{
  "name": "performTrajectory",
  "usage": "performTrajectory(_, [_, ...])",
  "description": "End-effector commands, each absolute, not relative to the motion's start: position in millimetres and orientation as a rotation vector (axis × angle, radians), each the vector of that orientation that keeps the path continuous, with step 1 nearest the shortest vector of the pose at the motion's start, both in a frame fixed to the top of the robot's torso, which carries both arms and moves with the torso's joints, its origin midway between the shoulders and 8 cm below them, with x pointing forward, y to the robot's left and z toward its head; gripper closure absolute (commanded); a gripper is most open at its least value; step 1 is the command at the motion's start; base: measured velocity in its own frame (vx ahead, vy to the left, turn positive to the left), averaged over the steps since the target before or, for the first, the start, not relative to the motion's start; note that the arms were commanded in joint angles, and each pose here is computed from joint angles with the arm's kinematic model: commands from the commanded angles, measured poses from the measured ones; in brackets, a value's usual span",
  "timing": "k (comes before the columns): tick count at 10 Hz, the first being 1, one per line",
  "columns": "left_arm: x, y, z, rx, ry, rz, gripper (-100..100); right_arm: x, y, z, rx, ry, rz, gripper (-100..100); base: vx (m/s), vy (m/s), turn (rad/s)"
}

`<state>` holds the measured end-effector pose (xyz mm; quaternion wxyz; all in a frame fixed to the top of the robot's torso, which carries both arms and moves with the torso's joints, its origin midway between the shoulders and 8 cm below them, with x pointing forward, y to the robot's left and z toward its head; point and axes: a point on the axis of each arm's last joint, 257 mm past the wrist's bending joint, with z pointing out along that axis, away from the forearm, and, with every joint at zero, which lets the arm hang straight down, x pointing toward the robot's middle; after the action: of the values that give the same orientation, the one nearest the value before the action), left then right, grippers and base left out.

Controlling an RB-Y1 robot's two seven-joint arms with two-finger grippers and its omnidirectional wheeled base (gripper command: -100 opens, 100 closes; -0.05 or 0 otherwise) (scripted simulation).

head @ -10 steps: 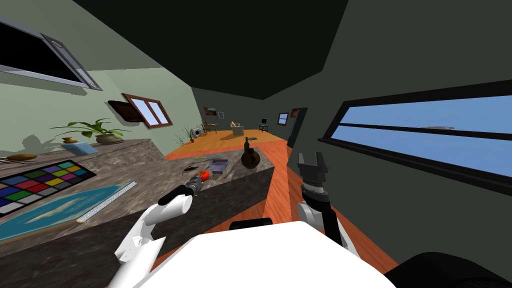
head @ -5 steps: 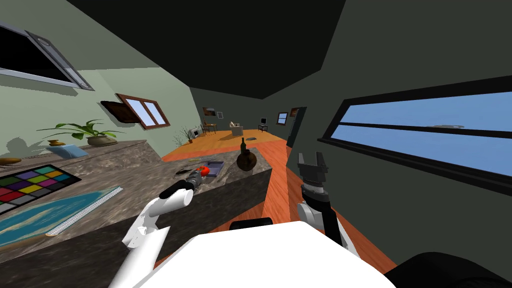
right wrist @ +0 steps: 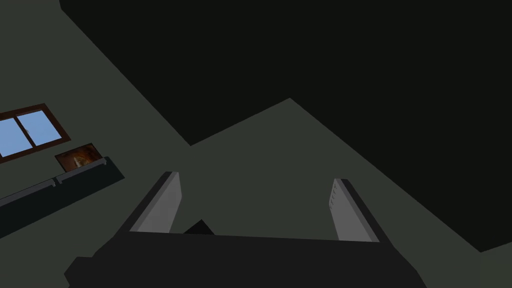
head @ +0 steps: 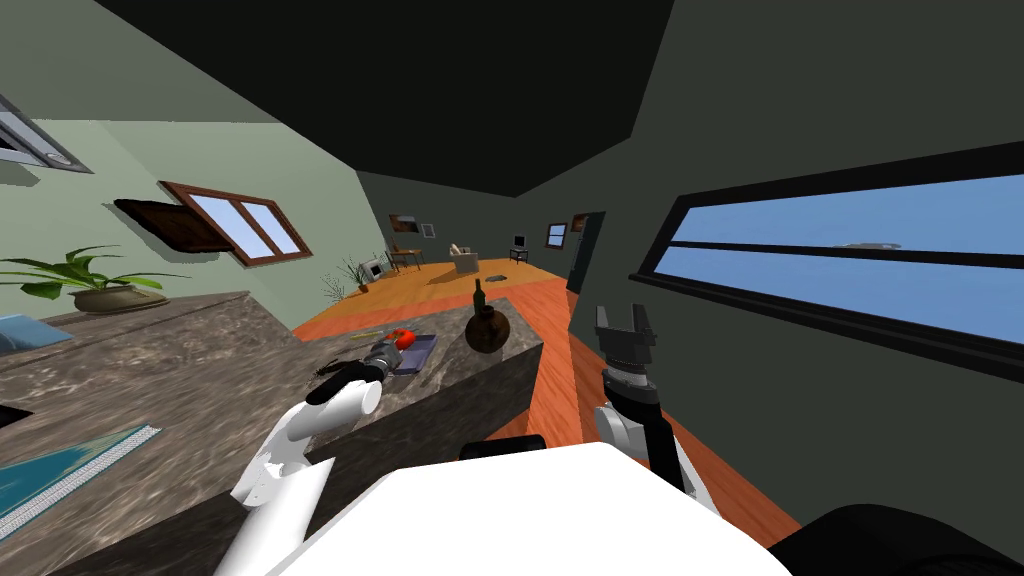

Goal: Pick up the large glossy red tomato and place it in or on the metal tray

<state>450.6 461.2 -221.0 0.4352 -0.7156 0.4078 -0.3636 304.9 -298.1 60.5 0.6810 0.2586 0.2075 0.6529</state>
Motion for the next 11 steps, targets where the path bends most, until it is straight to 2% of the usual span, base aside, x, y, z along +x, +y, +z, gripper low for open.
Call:
performTrajectory(1, [450.6, 461.2, -221.0, -1.781, 1.015, -0.905, 100, 304.9, -298.1, 60.5, 0.580, 0.466, 1.465, 0, 0.000, 0.000, 0.000])
performTrajectory(2, [451.1, 461.3, -219.5, -1.780, 1.010, -0.910, -100, 304.9, -298.1, 60.5, 0.580, 0.465, 1.465, 0, 0.000, 0.000, 0.000])
performTrajectory(6, [451.1, 461.3, -219.6, -1.780, 1.010, -0.910, -100, 304.9, -298.1, 60.5, 0.580, 0.465, 1.465, 0, 0.000, 0.000, 0.000])
performTrajectory(7, [451.1, 461.3, -219.6, -1.780, 1.010, -0.910, 0, 304.9, -298.1, 60.5, 0.580, 0.465, 1.465, 0, 0.000, 0.000, 0.000])
performTrajectory(8, [470.1, 466.7, -204.1, -1.718, 1.031, -0.925, -100, 304.9, -298.1, 60.5, 0.580, 0.465, 1.465, 0, -0.085, -0.031, -0.050])
performTrajectory(11, [478.5, 470.9, -227.9, -1.774, 1.037, -0.908, -100, 304.9, -298.1, 60.5, 0.580, 0.465, 1.465, 0, -0.053, -0.023, -0.005])
